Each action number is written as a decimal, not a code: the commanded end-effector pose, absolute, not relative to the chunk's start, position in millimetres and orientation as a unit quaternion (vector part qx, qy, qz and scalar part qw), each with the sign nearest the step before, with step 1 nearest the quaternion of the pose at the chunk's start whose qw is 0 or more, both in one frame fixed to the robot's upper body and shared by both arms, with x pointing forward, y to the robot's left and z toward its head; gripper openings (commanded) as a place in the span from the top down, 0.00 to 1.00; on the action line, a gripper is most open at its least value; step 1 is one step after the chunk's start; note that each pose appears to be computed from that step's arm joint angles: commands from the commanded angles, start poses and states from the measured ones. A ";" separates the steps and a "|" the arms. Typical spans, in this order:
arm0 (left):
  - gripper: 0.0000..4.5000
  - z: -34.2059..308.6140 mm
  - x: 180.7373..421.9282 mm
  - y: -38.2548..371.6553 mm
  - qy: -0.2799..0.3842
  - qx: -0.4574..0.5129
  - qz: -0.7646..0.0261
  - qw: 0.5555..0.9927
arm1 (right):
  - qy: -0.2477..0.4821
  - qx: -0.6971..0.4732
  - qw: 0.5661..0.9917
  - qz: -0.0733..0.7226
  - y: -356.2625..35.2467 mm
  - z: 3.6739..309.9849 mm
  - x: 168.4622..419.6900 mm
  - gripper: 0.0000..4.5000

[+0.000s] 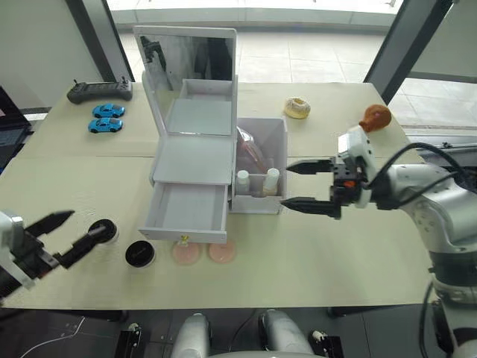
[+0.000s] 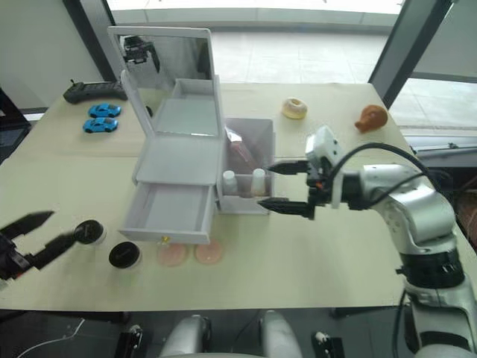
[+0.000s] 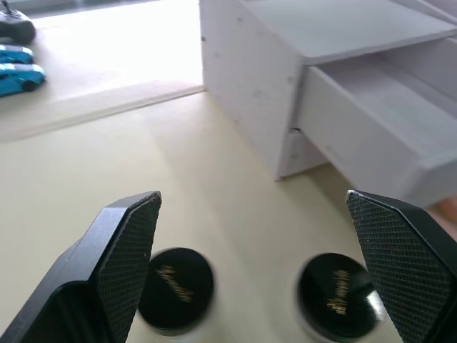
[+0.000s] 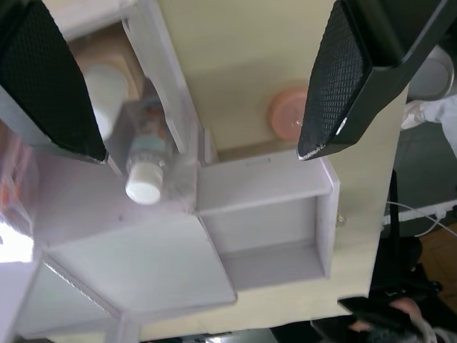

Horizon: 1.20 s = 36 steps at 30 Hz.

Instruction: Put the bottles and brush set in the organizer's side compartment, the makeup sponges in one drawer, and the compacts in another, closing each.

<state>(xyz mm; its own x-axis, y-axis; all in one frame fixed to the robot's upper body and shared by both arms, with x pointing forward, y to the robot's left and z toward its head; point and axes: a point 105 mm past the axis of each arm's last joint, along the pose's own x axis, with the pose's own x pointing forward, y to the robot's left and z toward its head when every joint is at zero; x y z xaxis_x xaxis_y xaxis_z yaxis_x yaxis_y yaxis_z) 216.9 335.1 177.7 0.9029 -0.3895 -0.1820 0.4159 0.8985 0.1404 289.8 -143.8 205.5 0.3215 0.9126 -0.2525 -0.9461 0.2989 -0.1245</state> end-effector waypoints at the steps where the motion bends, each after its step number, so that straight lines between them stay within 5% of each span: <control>1: 0.01 192.6 231.4 363.3 0.067 0.103 -0.194 0.973 | 0.047 -0.154 0.829 0.535 -173.1 215.3 289.0 0.00; 11: 0.01 199.6 276.6 390.6 0.068 0.127 -0.192 0.971 | 0.110 -0.079 0.903 0.408 -259.1 202.4 279.5 0.00; 19: 0.01 216.0 279.7 365.4 0.042 0.101 -0.243 0.964 | 0.080 -0.097 0.891 0.437 -241.3 219.0 283.8 0.00; 27: 0.01 185.2 224.0 340.2 0.109 0.114 -0.284 0.946 | 0.084 -0.130 0.780 0.606 -168.4 241.7 266.9 0.00; 36: 0.01 153.1 163.8 276.8 0.117 0.134 -0.328 0.928 | 0.106 -0.142 0.686 0.706 -139.9 246.7 251.1 0.00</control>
